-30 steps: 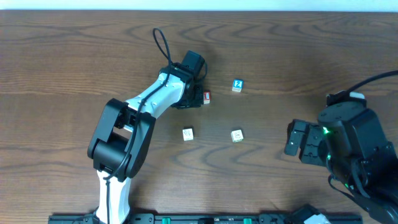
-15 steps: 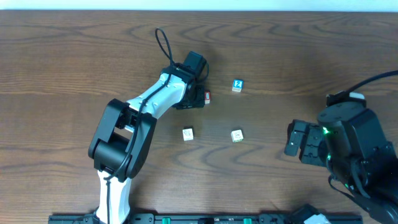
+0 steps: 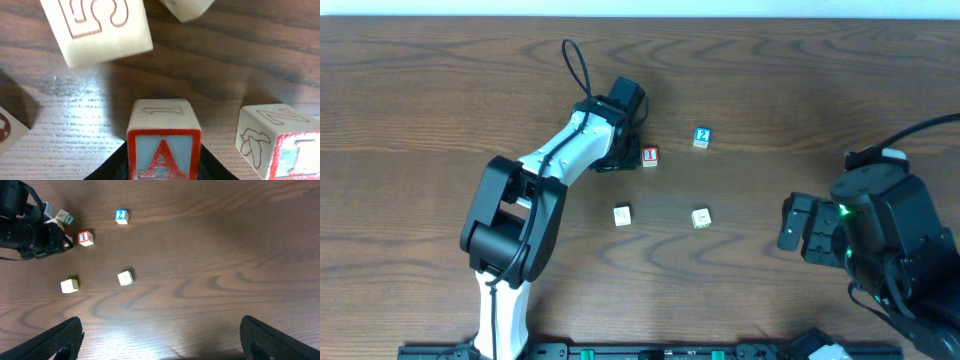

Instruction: Spell out Ai2

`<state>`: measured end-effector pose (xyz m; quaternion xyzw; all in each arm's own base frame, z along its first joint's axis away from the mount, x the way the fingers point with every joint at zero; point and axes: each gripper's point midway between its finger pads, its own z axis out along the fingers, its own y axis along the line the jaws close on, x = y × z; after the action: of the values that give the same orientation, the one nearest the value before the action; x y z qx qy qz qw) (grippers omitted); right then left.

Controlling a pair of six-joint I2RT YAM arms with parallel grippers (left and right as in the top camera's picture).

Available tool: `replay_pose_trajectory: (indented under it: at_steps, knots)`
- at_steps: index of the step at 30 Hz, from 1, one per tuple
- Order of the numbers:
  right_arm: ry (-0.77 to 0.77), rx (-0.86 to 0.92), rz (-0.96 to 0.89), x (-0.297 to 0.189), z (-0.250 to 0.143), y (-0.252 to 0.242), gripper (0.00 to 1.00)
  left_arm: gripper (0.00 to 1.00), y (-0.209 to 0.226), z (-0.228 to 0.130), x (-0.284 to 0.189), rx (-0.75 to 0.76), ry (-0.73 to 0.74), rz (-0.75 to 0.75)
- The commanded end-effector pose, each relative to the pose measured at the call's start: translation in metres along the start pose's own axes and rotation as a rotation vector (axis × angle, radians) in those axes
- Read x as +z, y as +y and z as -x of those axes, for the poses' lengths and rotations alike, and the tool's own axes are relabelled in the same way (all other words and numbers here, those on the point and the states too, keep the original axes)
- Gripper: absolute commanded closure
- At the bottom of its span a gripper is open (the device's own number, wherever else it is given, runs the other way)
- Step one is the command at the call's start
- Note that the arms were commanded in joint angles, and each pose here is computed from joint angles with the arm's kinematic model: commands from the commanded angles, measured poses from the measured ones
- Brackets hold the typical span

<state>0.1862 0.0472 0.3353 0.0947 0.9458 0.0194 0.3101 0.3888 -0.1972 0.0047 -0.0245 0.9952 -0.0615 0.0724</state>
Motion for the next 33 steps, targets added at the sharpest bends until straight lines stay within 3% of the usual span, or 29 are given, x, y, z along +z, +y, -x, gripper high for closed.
replay_pose_trajectory:
  at_steps: [1,7,19,25,27,28,33]
  knots:
    - [-0.01,0.027,-0.002,-0.003,0.002,-0.002,0.01,0.64,0.003,0.008,0.002,0.022,-0.02,0.023]
    - [-0.01,0.027,-0.002,-0.003,0.002,-0.002,0.01,0.55,0.002,0.009,0.001,0.022,-0.02,0.02]
    - [0.002,0.023,-0.011,-0.003,-0.001,-0.004,0.01,0.55,-0.008,0.032,-0.05,0.071,-0.043,0.037]
    - [0.01,0.019,-0.017,-0.003,-0.003,-0.006,0.01,0.65,0.03,0.032,-0.071,0.063,-0.074,0.249]
    - [0.01,0.019,-0.017,-0.003,-0.003,-0.006,0.01,0.84,0.039,0.027,-0.07,0.04,-0.063,0.291]
    - [0.01,0.019,-0.017,-0.003,-0.003,-0.006,0.01,0.88,0.04,0.025,-0.068,0.032,-0.059,0.297]
    - [0.012,0.018,-0.018,-0.003,-0.003,-0.006,0.01,0.8,0.043,0.022,-0.061,0.027,-0.052,0.3]
